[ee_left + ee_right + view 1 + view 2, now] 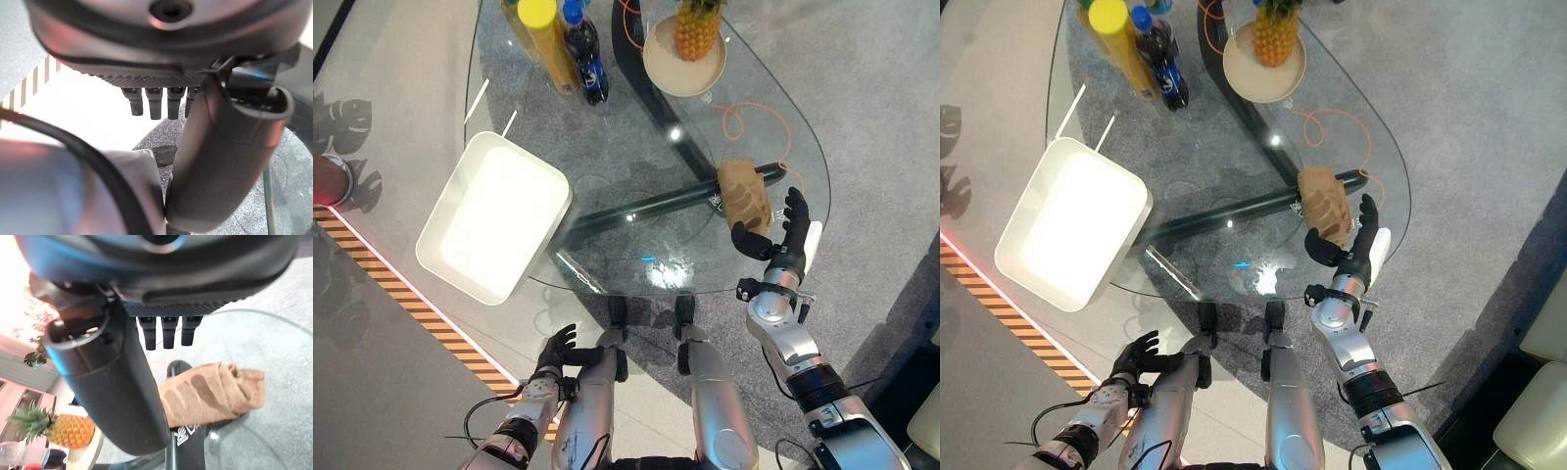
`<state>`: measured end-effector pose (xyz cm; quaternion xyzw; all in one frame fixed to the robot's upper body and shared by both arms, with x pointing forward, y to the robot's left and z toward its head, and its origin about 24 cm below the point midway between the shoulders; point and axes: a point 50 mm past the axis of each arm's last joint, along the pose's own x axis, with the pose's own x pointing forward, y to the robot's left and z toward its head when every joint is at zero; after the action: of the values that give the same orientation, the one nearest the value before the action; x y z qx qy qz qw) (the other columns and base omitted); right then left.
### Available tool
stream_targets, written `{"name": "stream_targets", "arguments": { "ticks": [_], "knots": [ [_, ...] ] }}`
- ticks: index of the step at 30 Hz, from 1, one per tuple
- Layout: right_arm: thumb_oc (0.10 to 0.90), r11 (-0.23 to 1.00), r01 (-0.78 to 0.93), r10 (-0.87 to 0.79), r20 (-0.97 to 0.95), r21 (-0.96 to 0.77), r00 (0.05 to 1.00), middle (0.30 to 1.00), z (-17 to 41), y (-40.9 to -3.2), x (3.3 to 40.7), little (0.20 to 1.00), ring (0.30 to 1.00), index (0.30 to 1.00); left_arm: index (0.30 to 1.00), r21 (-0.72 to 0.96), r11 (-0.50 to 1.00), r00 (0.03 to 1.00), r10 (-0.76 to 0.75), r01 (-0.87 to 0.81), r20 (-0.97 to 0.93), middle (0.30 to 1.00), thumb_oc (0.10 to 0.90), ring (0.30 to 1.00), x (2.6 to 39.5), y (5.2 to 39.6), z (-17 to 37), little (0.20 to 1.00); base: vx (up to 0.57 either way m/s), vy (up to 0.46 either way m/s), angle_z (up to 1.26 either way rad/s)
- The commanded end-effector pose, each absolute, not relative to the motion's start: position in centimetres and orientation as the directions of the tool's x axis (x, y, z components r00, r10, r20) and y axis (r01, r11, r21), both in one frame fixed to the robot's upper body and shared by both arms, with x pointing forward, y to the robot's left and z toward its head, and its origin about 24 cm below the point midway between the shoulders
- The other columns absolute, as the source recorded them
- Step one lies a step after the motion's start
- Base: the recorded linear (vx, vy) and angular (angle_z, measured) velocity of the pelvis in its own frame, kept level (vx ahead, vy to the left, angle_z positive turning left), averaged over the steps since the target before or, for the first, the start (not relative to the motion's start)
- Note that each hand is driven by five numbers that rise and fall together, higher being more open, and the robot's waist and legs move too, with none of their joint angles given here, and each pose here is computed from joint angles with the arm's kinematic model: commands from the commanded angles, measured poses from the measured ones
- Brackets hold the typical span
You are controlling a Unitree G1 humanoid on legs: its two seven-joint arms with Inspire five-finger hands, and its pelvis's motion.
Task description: Wipe the table with a cloth and put it in the basket.
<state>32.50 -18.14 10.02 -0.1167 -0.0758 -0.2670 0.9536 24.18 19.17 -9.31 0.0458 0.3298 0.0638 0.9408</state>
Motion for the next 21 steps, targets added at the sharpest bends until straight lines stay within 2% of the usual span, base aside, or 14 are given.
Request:
{"name": "stream_targets", "arguments": {
  "ticks": [1,7,14,21],
  "knots": [
    [0.8,0.797,0.596,-0.498,0.453,-0.097,0.74,0.9,15.0,-18.7,31.4,0.9,0.9,0.9,0.9,0.127,0.987,0.718,0.159,-0.098,-0.678,0.9,0.8,0.9,21.8,18.5,-11.0,0.9,0.04,0.026,0.07],
    [0.8,0.769,0.637,-0.53,0.508,-0.049,0.679,0.9,17.3,-18.6,31.7,0.9,0.9,0.9,0.9,0.12,0.989,0.722,0.148,-0.09,-0.676,0.9,0.8,0.9,22.0,18.2,-10.8,0.9,0.04,0.028,0.05],
    [0.8,0.731,0.679,-0.574,0.483,-0.062,0.662,0.9,17.5,-19.1,32.2,0.9,0.9,0.9,0.9,0.101,0.989,0.73,0.146,-0.106,-0.668,0.9,0.8,0.9,22.3,17.7,-10.6,0.9,0.03,0.026,0.04],
    [0.8,0.654,0.755,-0.653,0.46,-0.057,0.601,0.9,17.7,-20.2,32.6,0.9,0.9,0.9,0.9,0.085,0.991,0.737,0.137,-0.108,-0.661,0.9,0.8,0.9,22.8,17.4,-10.3,0.9,0.0,0.0,0.0]
  ]
}}
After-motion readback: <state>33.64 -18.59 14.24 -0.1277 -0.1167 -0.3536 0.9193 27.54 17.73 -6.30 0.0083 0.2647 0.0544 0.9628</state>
